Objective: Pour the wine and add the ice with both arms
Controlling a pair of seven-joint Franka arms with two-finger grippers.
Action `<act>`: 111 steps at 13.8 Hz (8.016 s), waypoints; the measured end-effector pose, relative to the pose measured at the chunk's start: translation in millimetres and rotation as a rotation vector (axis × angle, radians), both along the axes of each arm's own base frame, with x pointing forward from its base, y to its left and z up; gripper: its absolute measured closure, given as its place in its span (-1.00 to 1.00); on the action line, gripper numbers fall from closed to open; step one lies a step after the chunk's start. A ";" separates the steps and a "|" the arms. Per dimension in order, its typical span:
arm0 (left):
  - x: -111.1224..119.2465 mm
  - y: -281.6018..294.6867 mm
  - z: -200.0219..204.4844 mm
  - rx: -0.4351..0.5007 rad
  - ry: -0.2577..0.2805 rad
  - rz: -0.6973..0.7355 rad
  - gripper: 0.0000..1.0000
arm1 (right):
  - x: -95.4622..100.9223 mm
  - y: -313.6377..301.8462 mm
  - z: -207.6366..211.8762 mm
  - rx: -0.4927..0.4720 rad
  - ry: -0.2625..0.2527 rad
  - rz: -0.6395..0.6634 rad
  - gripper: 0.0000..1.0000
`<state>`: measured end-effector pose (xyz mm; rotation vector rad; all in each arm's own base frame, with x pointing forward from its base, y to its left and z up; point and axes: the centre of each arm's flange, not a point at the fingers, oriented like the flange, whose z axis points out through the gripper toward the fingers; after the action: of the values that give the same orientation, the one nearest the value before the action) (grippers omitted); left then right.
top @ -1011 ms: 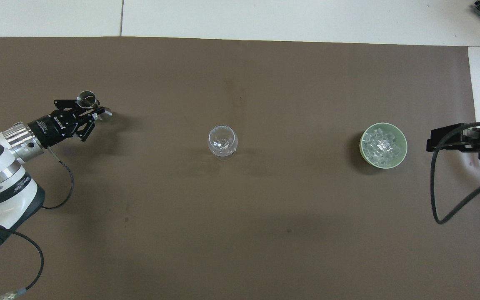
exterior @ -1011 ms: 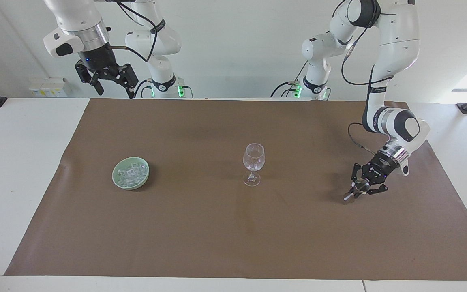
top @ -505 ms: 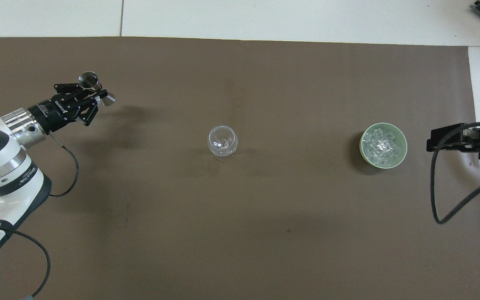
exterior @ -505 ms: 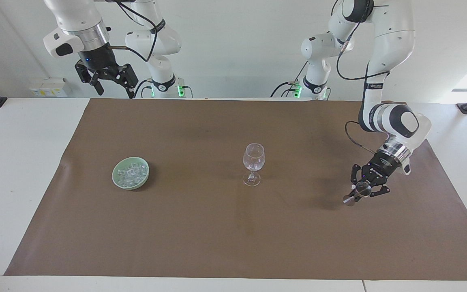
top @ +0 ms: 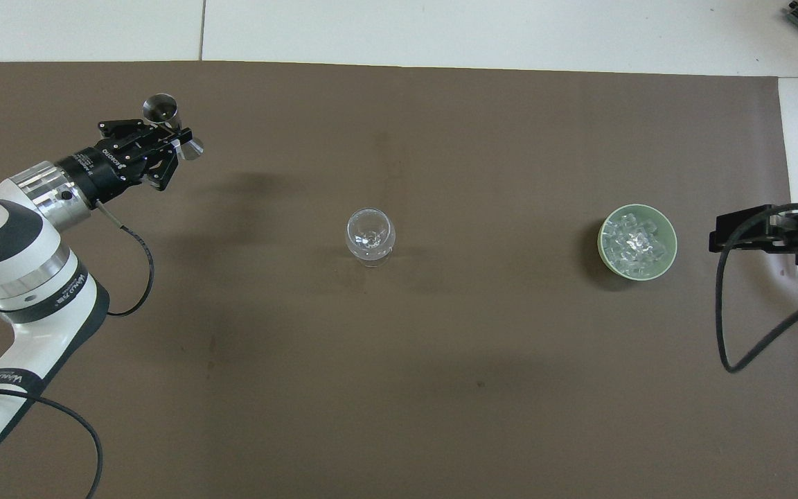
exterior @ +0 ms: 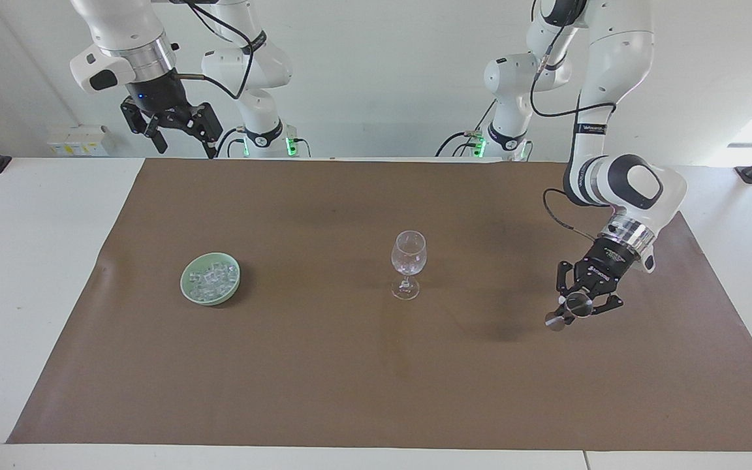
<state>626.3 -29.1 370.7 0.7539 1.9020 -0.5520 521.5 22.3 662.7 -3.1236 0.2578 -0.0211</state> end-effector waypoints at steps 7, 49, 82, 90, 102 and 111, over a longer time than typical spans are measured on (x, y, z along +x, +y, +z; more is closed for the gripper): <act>-5.6 -35.8 30.8 0.018 -0.015 0.013 0.58 | 0.0 0.0 0.0 0.000 0.000 0.000 -1.00; -84.7 -206.8 49.5 0.164 -0.241 -0.339 0.58 | 0.0 0.0 0.0 0.000 0.000 0.000 -1.00; -109.0 -228.9 39.3 0.403 -0.468 -0.500 0.58 | 0.0 0.0 0.0 0.000 0.000 0.000 -1.00; -110.7 -230.5 41.8 0.454 -0.526 -0.527 0.58 | 0.0 0.0 0.0 0.000 0.000 0.000 -1.00; -111.4 -223.7 40.9 0.596 -0.608 -0.546 0.58 | 0.0 0.0 0.0 0.000 0.000 0.000 -1.00; -115.2 -225.1 42.3 0.653 -0.600 -0.522 0.58 | 0.0 0.0 0.0 0.000 0.000 0.000 -1.00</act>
<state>511.1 -254.2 413.0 1.6553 1.2947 0.0321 521.5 22.3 662.7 -3.1236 0.2578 -0.0211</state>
